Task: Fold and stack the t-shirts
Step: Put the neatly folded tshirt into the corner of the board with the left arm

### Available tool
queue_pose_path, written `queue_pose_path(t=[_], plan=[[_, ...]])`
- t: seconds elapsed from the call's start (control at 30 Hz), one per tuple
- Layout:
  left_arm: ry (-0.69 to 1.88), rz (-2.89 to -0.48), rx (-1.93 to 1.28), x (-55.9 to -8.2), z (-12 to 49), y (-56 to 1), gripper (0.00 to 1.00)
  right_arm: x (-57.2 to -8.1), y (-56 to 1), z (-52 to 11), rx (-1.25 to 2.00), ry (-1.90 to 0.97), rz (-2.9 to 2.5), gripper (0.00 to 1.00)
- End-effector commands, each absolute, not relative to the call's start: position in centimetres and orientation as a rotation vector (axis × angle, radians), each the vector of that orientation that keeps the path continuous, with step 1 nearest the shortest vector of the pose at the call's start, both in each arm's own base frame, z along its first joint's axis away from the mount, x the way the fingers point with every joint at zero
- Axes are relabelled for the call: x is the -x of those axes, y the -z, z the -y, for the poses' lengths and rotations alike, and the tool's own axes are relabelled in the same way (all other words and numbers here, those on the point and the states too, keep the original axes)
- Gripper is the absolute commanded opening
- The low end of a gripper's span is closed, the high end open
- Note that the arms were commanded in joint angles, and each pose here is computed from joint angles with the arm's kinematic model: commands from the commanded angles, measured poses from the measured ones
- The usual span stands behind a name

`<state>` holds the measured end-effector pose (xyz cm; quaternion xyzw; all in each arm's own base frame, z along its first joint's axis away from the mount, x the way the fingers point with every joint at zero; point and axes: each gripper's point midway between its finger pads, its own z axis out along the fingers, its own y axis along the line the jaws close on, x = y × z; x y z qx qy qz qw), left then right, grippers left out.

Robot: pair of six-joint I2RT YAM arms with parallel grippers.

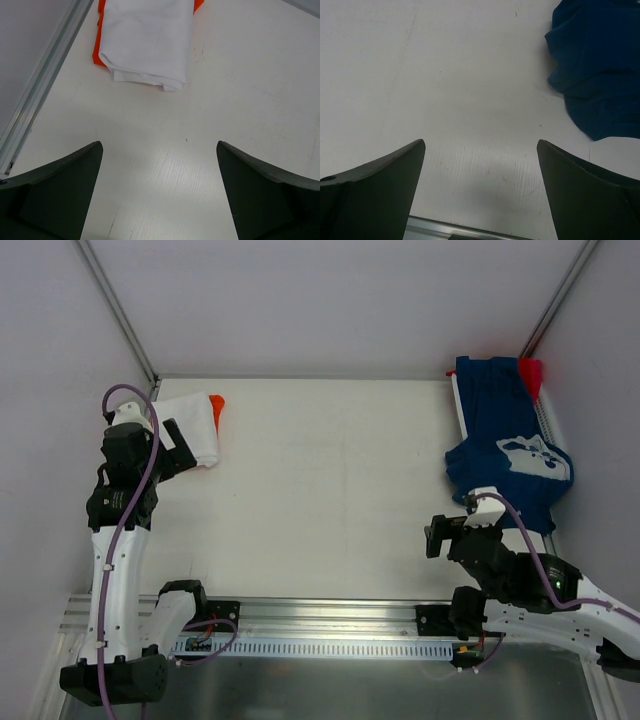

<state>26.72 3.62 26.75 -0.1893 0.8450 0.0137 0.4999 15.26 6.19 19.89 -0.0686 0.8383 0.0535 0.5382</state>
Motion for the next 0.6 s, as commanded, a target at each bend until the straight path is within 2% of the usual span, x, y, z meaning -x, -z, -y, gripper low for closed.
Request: queue_pose_path(t=[0.0, 0.57], plan=[[-0.03, -2.021, 0.432, -26.61, -3.46, -27.24, 0.99, -15.23, -20.62, -5.67, 0.146, -0.138, -1.976, 0.99], [0.007, -2.01, 0.384, -26.5, -2.71, -27.43, 0.99, -15.17, -20.79, -5.48, 0.127, -0.168, -1.957, 1.0]])
